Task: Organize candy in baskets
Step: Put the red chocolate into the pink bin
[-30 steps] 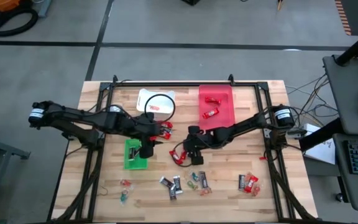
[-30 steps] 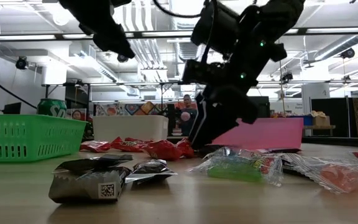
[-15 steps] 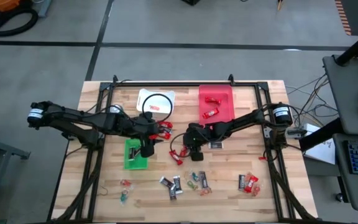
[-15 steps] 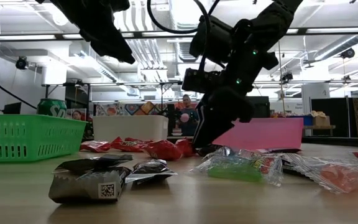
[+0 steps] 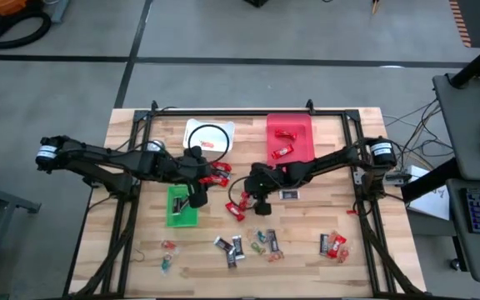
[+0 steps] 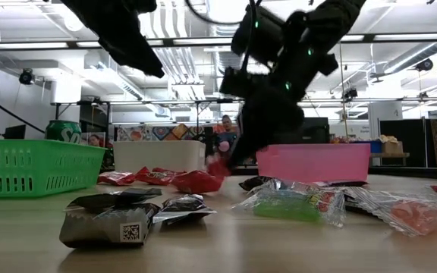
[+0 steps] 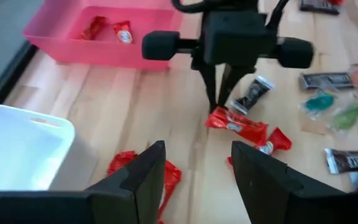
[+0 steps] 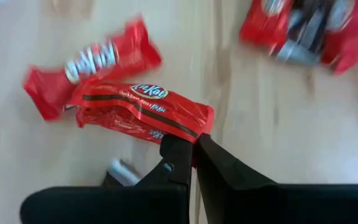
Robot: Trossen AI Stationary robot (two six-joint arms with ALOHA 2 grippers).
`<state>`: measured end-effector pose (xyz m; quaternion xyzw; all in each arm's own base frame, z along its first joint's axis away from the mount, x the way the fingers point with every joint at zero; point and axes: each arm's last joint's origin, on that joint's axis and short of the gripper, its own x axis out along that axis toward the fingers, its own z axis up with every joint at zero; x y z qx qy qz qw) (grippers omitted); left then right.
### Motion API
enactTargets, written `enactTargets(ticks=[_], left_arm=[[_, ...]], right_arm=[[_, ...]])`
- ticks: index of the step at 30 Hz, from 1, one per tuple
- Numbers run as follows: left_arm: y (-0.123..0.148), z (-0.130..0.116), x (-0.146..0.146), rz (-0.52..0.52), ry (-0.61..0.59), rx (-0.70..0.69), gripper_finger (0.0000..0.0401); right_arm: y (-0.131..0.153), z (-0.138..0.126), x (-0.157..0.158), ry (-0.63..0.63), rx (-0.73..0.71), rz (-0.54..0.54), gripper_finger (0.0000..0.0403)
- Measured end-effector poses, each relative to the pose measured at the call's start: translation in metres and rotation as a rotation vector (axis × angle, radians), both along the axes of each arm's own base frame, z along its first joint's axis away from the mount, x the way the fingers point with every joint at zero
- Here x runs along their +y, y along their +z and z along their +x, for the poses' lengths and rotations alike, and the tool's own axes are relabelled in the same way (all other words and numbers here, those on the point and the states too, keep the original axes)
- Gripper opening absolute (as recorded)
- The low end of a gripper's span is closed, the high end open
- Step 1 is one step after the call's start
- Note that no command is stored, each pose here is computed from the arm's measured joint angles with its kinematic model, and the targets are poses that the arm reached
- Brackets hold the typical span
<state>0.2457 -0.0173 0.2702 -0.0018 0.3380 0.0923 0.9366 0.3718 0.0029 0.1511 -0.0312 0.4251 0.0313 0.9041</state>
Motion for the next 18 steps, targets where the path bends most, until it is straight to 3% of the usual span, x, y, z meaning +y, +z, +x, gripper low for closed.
enactTargets(ticks=[4,9,15,18], left_arm=[[0.01,-0.009,0.002,0.029,0.04,-0.042,0.0168],[0.026,-0.024,0.005,0.056,0.086,-0.112,0.0168],[0.035,-0.033,0.006,0.051,0.09,-0.16,0.0168],[0.035,-0.034,0.007,0.05,0.091,-0.17,0.0168]], right_arm=[[0.027,-0.003,-0.005,-0.03,-0.078,-0.002,0.0012],[0.061,-0.021,-0.022,-0.171,-0.103,-0.095,0.0012],[0.085,-0.054,-0.051,-0.441,-0.004,-0.261,0.0012],[0.087,-0.073,-0.072,-0.649,0.078,-0.26,0.0012]])
